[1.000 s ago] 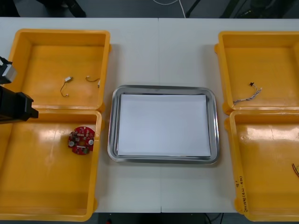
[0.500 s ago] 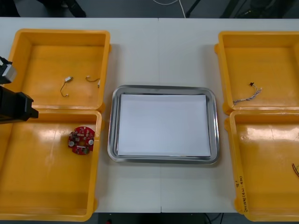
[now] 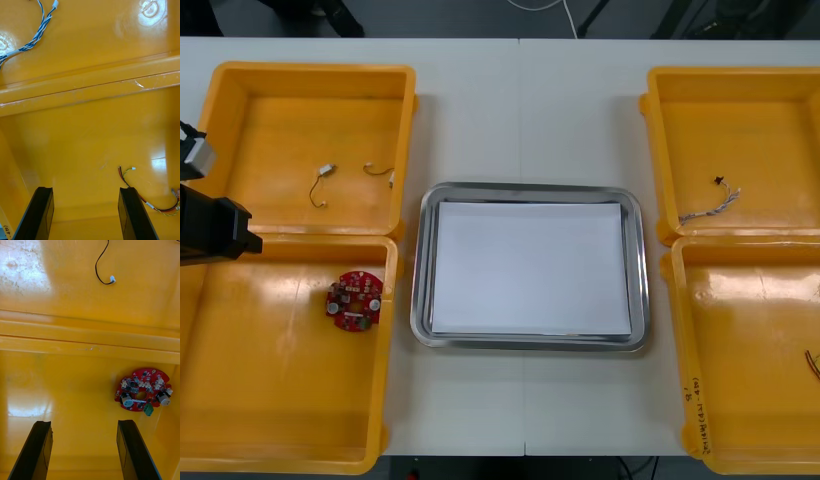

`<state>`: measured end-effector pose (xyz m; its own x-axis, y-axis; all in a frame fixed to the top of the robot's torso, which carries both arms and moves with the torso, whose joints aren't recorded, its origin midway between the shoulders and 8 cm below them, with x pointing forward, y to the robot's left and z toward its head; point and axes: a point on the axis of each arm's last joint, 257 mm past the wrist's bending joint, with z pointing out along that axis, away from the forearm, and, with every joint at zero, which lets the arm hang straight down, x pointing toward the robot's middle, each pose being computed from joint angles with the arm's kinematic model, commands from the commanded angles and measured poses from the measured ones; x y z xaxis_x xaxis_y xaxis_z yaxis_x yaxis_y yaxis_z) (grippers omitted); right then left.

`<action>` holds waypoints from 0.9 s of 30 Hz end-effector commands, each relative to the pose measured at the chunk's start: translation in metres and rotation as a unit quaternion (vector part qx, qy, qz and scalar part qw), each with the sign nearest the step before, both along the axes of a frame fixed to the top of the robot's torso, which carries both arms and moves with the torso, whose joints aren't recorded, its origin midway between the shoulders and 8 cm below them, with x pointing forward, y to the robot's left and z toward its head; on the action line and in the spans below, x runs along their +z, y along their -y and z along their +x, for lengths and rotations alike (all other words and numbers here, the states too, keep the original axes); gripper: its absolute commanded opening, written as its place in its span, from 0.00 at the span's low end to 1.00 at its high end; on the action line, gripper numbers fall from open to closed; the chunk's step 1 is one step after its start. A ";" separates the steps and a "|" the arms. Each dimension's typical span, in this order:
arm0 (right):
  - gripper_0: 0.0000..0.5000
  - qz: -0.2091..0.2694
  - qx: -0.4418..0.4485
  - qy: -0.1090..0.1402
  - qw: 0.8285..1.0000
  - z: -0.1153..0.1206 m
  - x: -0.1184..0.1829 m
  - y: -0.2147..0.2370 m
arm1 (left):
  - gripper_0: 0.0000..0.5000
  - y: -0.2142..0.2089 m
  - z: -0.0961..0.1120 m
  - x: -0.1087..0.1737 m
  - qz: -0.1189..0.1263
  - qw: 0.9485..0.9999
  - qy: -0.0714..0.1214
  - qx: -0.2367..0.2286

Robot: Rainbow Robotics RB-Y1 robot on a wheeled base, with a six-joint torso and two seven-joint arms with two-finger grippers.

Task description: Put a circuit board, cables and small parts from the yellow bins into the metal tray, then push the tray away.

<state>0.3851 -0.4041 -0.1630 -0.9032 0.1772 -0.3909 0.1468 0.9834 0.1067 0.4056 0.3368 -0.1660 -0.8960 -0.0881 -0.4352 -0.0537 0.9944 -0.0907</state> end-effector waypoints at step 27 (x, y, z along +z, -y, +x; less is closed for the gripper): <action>1.00 -0.018 -0.013 0.015 1.000 0.000 0.020 0.018 | 1.00 -0.017 -0.004 0.009 0.007 0.999 0.007 0.048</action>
<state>0.3851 -0.4041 -0.1630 -0.9032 0.1772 -0.3909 0.1468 0.9834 0.1067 0.4056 0.3368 -0.1660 -0.8960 -0.0881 -0.4352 -0.0537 0.9944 -0.0907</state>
